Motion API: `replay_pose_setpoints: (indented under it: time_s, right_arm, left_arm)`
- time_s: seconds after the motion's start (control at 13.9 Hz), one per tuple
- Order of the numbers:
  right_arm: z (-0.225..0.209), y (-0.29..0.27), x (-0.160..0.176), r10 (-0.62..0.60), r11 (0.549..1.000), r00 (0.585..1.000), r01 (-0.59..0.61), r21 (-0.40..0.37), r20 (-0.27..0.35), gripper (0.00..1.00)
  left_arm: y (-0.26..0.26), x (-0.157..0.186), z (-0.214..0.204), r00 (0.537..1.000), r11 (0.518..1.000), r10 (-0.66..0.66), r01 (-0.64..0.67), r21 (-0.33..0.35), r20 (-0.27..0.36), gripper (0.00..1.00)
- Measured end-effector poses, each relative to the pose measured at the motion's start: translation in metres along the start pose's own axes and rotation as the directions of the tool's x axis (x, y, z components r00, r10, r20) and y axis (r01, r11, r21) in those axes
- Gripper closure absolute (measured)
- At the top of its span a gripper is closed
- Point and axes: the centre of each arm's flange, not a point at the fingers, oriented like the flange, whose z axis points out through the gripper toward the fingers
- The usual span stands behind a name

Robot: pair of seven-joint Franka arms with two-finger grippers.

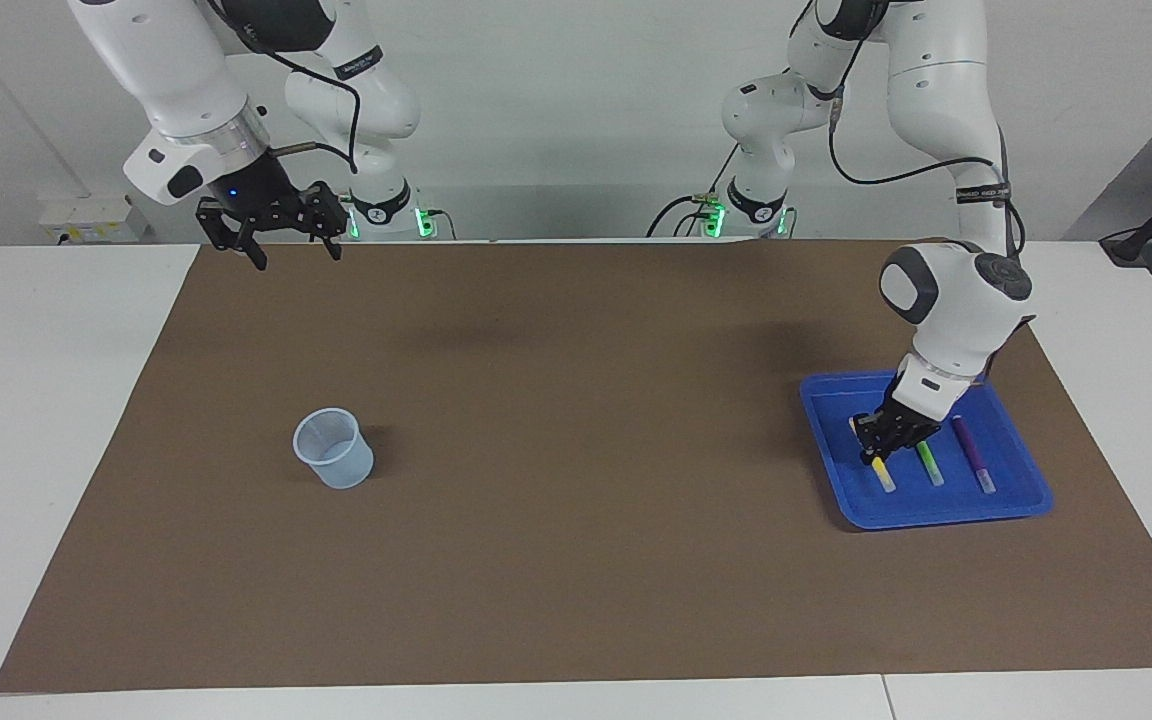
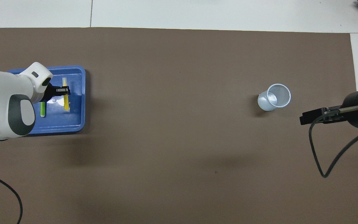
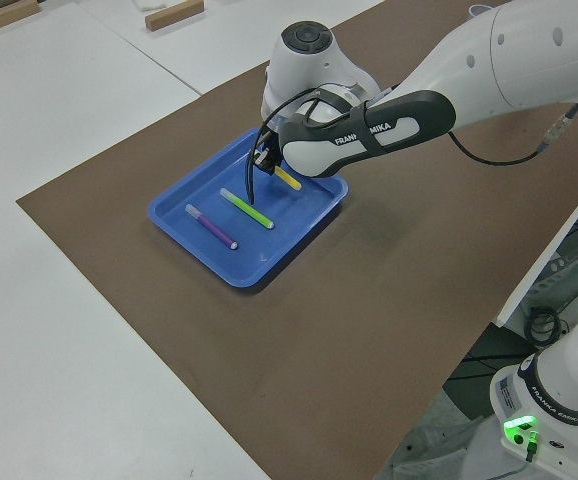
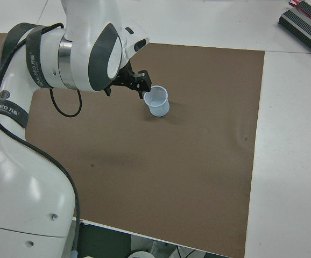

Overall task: Right arm passes pens to left for tray arrangement
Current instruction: 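Release the yellow pen in the tray and adjust it with the left gripper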

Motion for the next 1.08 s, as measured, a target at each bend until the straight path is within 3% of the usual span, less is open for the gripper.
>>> replay_pose_setpoints:
  time_s: [0.58, 1.08]
  right_arm:
    - [-0.004, 0.020, -0.005, 0.017, 1.000, 1.000, -0.017, 0.020, 0.012, 0.00]
    - [-0.004, 0.011, -0.004, -0.015, 1.000, 1.000, 0.015, -0.012, 0.007, 0.00]
  left_arm:
    - [0.000, -0.004, 0.004, 1.000, 1.000, -0.002, 0.002, 0.000, 0.011, 0.83]
    - [0.000, -0.008, 0.008, 1.000, 1.000, -0.005, 0.005, -0.001, 0.027, 0.83]
